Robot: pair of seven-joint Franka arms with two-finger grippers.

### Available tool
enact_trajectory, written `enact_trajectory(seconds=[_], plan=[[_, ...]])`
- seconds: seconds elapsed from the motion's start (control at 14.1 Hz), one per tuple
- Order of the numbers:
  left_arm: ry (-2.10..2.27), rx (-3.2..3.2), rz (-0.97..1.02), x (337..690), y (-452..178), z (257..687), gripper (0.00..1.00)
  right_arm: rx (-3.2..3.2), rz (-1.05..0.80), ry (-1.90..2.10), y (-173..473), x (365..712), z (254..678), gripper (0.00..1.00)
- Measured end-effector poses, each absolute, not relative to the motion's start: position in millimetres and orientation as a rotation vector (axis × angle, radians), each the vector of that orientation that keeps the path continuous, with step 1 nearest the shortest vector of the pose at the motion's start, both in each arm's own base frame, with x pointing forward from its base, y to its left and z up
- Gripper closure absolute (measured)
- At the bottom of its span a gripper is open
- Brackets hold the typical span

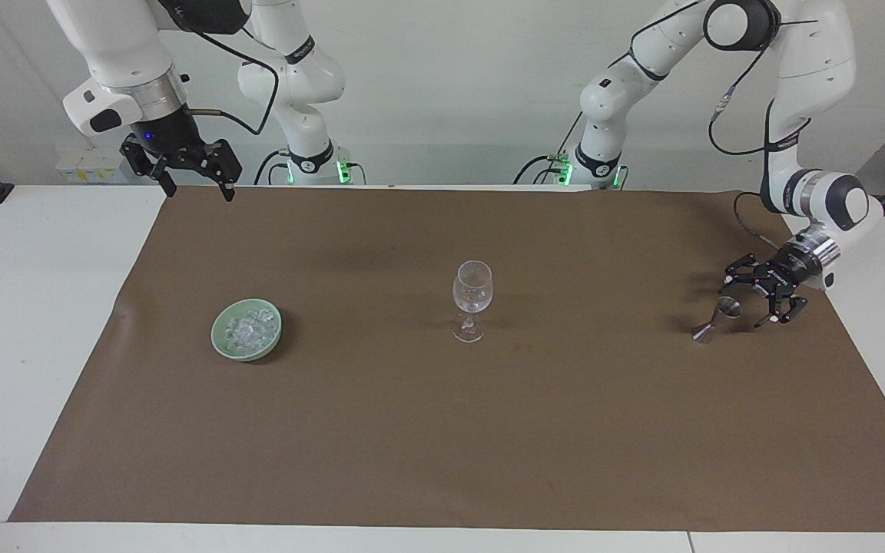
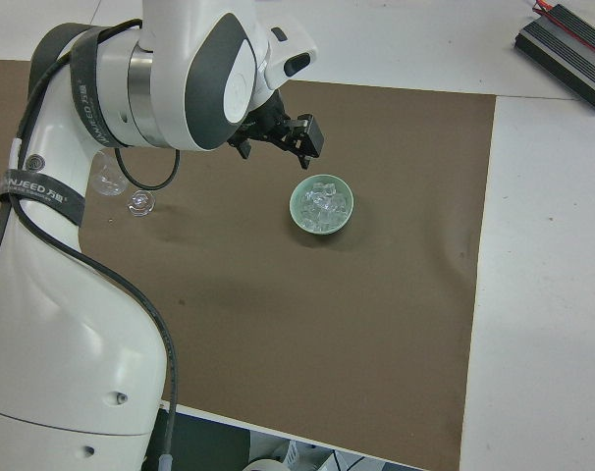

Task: Pour wine and add ice with both arms
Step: 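Reach the left gripper toward the metal jigger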

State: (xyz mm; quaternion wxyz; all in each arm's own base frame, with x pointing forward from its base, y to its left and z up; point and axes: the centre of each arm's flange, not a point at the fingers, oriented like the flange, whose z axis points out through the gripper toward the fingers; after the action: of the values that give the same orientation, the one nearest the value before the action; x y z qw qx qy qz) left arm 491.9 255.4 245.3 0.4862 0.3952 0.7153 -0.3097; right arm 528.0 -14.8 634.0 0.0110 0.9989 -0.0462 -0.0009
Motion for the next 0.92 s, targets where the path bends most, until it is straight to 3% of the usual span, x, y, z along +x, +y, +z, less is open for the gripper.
enact_trajectory(seconds=[0.92], plan=[[1.679, 0.962, -0.764, 498, 228, 227, 0.00, 3.116, -0.003, -0.144, -15, 528, 634, 0.00]])
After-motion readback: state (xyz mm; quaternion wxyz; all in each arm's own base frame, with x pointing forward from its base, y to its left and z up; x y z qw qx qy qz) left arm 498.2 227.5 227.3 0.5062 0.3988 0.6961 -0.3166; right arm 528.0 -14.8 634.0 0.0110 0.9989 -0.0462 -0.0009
